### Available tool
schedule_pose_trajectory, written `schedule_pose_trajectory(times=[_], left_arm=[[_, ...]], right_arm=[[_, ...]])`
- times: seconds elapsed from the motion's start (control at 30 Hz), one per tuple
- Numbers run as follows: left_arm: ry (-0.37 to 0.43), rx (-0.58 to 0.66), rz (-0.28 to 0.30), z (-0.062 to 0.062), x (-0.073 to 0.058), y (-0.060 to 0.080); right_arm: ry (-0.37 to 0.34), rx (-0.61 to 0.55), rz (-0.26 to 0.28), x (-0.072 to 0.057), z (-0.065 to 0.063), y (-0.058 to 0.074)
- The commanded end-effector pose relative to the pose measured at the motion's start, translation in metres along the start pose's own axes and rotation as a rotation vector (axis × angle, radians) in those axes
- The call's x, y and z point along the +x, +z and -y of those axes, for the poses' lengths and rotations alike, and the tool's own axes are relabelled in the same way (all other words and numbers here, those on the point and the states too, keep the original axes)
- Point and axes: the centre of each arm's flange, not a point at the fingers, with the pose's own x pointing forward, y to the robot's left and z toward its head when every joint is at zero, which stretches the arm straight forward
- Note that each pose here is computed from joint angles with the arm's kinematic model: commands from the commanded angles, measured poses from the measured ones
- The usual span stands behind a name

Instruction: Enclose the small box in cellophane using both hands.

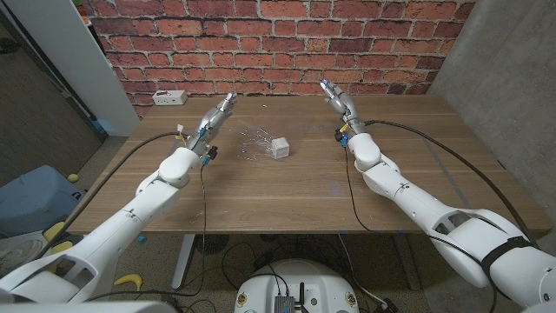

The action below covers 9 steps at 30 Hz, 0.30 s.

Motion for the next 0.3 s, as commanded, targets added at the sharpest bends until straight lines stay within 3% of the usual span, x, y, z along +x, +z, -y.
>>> schedule_pose_trajectory(times=[0.03,0.3], left_arm=[[-0.019,-0.125,0.002,-0.021,-0.004,-0.019],[-0.033,-0.185,-0.047,-0.03,-0.001,-0.04]], right_arm=[[-0.141,0.041,-0.001,-0.02,0.013,0.011],[-0.186,0.082,0.042,-0.039,-0.011,0.025]])
